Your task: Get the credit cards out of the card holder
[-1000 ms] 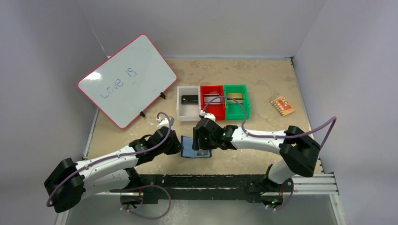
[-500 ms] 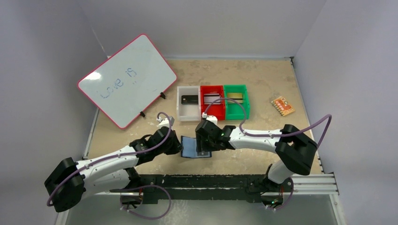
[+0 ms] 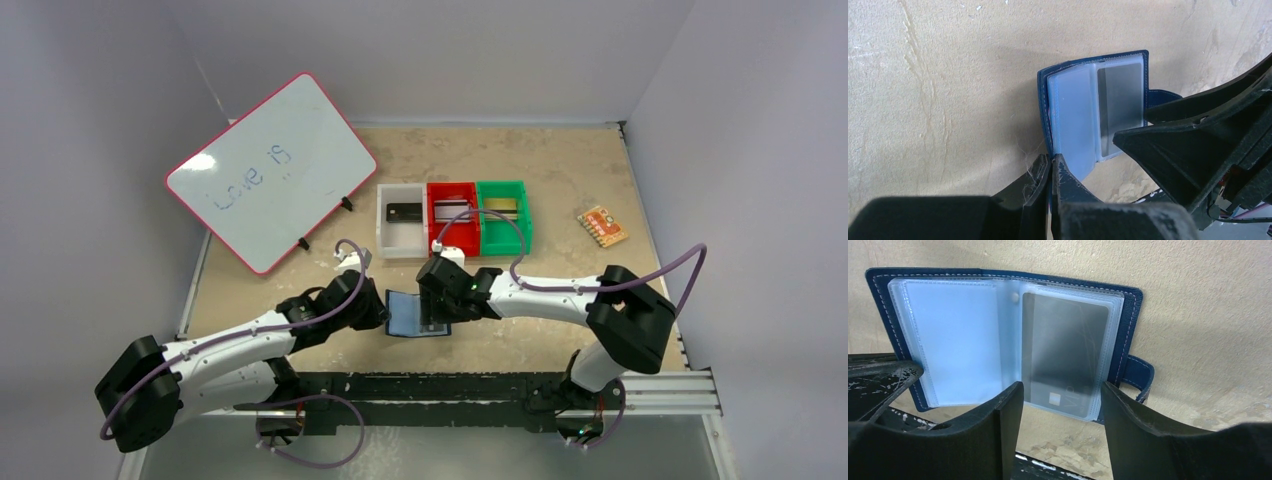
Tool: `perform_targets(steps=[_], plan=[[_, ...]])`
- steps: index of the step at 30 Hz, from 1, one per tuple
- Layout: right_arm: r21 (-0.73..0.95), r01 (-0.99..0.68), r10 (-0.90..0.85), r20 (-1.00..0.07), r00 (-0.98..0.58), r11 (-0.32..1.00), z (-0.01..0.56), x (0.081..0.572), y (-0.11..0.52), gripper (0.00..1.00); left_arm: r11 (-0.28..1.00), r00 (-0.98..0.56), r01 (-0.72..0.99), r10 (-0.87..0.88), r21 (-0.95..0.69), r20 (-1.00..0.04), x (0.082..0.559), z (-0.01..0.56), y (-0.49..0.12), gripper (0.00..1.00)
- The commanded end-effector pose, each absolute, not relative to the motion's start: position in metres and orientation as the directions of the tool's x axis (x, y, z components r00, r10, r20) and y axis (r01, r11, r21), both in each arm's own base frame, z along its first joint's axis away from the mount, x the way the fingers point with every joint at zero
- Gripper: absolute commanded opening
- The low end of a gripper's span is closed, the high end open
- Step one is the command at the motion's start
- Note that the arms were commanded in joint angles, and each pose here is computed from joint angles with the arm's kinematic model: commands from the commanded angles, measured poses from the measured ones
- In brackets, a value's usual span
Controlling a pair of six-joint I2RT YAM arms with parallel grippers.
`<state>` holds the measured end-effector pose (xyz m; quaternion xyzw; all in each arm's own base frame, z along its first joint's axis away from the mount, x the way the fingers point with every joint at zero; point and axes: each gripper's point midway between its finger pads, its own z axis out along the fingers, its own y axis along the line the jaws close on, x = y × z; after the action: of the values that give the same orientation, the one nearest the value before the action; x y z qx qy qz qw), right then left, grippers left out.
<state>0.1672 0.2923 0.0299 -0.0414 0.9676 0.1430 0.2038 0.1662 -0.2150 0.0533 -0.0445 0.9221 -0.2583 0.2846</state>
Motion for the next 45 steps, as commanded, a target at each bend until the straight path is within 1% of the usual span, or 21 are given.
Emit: perform_targets(steps=[1, 7, 16, 26, 31, 36, 40, 45], plan=[[0.286, -0.135, 0.000, -0.427, -0.904, 0.949, 0.038, 0.174, 0.298, 0.59, 0.844, -0.815, 0.102, -0.232, -0.526, -0.531, 0.173, 0.067, -0.225, 0.00], [0.280, -0.141, 0.006, -0.466, -0.885, 0.950, 0.048, 0.183, 0.301, 0.53, 0.844, -0.815, 0.101, -0.234, -0.527, -0.531, 0.173, 0.066, -0.225, 0.00], [0.411, -0.185, 0.028, -0.460, -0.887, 0.893, 0.069, 0.176, 0.320, 0.54, 0.845, -0.816, 0.100, -0.233, -0.525, -0.530, 0.173, 0.065, -0.224, 0.00], [0.434, -0.198, 0.027, -0.459, -0.888, 0.879, 0.073, 0.177, 0.328, 0.55, 0.843, -0.816, 0.101, -0.233, -0.529, -0.528, 0.173, 0.065, -0.225, 0.00], [0.401, -0.184, 0.038, -0.485, -0.874, 0.897, 0.072, 0.185, 0.325, 0.53, 0.844, -0.817, 0.100, -0.233, -0.527, -0.528, 0.172, 0.065, -0.224, 0.00], [0.388, -0.186, 0.023, -0.475, -0.880, 0.903, 0.068, 0.183, 0.324, 0.55, 0.844, -0.817, 0.102, -0.231, -0.527, -0.528, 0.172, 0.065, -0.225, 0.00], [0.409, -0.215, 0.012, -0.486, -0.874, 0.887, 0.071, 0.185, 0.333, 0.56, 0.844, -0.817, 0.101, -0.232, -0.527, -0.528, 0.173, 0.065, -0.225, 0.00], [0.418, -0.221, 0.008, -0.482, -0.876, 0.881, 0.070, 0.184, 0.336, 0.60, 0.844, -0.818, 0.102, -0.230, -0.526, -0.527, 0.172, 0.065, -0.225, 0.00]])
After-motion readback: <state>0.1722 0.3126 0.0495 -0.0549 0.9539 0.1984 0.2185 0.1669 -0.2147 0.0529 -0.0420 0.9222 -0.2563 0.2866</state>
